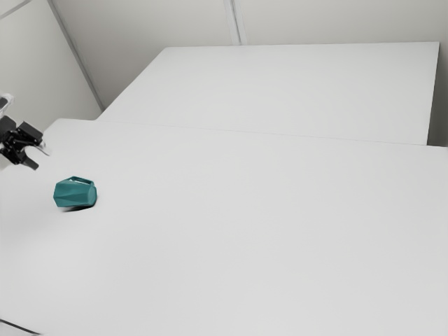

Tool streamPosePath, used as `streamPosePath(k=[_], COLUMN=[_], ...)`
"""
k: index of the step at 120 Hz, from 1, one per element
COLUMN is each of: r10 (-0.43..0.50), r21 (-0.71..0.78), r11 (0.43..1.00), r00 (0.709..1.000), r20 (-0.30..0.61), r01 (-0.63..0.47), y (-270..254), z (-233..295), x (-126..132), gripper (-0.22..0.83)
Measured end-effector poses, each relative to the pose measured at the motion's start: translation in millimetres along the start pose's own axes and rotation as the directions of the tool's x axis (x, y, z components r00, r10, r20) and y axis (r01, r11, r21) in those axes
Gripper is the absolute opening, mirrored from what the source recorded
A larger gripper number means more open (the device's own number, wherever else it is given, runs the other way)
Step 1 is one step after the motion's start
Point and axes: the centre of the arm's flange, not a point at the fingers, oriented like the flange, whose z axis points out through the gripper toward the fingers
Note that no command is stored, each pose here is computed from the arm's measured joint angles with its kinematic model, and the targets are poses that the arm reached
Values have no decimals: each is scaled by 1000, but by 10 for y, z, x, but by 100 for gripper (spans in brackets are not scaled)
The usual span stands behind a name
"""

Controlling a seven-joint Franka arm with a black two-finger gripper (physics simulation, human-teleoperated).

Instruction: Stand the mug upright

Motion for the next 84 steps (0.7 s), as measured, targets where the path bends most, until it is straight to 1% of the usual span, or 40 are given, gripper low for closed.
streamPosePath(k=[9, 33, 48, 84], r10=[25, 67, 99, 108], r21=[-42, -123, -142, -161], r11=[999, 990, 984, 979], r00=[1000, 996, 992, 987], r20=[-10, -55, -72, -117], r01=[-25, -73, -108, -126], y=[-230, -689, -811, -1135], z=[122, 377, 577, 715], x=[51, 52, 135, 46], gripper=[61, 61, 61, 61])
